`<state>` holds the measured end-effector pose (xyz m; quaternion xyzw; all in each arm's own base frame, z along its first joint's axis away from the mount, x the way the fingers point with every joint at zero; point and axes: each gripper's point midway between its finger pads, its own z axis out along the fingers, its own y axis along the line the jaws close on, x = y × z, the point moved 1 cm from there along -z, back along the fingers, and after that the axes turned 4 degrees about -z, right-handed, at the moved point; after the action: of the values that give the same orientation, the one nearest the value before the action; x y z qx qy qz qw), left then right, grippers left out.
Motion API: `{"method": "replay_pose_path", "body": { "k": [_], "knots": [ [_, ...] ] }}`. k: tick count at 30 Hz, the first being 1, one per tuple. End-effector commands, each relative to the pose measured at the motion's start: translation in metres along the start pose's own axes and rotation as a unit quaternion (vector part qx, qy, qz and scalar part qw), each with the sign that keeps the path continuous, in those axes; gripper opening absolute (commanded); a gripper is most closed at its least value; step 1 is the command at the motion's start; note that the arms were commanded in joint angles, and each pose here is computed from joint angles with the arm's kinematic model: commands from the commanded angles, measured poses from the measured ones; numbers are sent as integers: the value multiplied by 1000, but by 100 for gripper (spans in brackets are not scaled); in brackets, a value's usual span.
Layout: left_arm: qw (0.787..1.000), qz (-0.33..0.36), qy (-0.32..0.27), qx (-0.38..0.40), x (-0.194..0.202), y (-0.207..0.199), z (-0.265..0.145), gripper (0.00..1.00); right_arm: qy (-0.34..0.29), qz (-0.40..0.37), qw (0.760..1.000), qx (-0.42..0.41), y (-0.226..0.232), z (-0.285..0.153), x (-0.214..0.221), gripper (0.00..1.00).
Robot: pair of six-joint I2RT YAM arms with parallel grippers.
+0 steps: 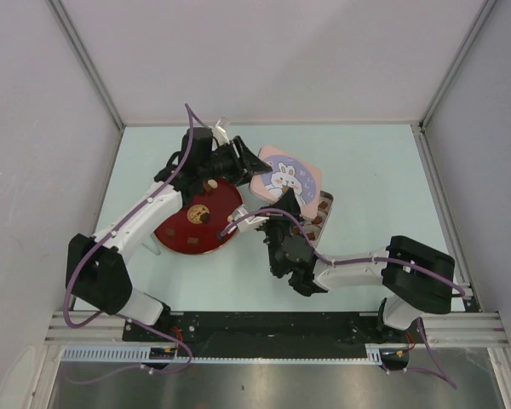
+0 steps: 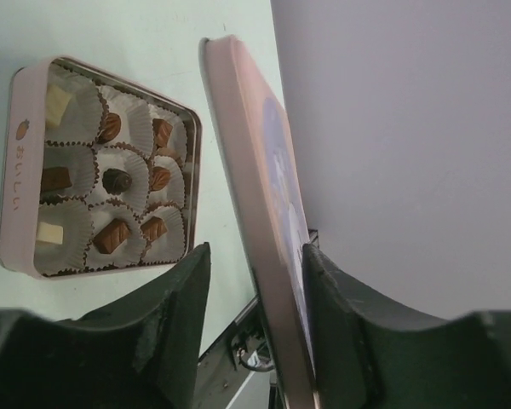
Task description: Pack the chocolate
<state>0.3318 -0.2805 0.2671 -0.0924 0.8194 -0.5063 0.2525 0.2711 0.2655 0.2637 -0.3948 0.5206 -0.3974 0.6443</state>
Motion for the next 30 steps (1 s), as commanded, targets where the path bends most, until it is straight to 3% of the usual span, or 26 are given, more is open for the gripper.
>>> {"method": "replay_pose_path", "body": {
  "k": [1, 8, 11, 14, 19, 20, 23, 25, 30],
  "knots": [
    [999, 10, 28, 23, 9, -17, 1, 47, -3, 48, 999, 20, -13, 1, -4, 1],
    [999, 5, 39, 35, 12, -21, 3, 16, 6, 38, 999, 4, -9, 4, 2, 8],
    [998, 10, 33, 42, 7, -28, 3, 9, 8, 37, 999, -17, -3, 2, 4, 16],
    [998, 12, 30, 44, 2, -31, 7, 3, 13, 48, 998, -39, 0, 0, 9, 34],
    [999, 21, 20, 46, -8, -35, 12, 0, 28, 65, 994, -85, 13, -10, 21, 63],
    [999, 22, 19, 41, -10, -32, 16, 0, 28, 67, 993, -93, 15, -12, 22, 73],
    [999, 35, 5, 40, -20, -33, 20, 0, 29, 93, 985, -143, 24, -22, 23, 87],
    [999, 39, 1, 37, -26, -32, 26, 0, 32, 105, 978, -179, 22, -30, 25, 90],
    [998, 54, -14, 33, -40, -28, 39, 0, 23, 221, 933, -283, 22, -49, 15, 96]
  ]
}}
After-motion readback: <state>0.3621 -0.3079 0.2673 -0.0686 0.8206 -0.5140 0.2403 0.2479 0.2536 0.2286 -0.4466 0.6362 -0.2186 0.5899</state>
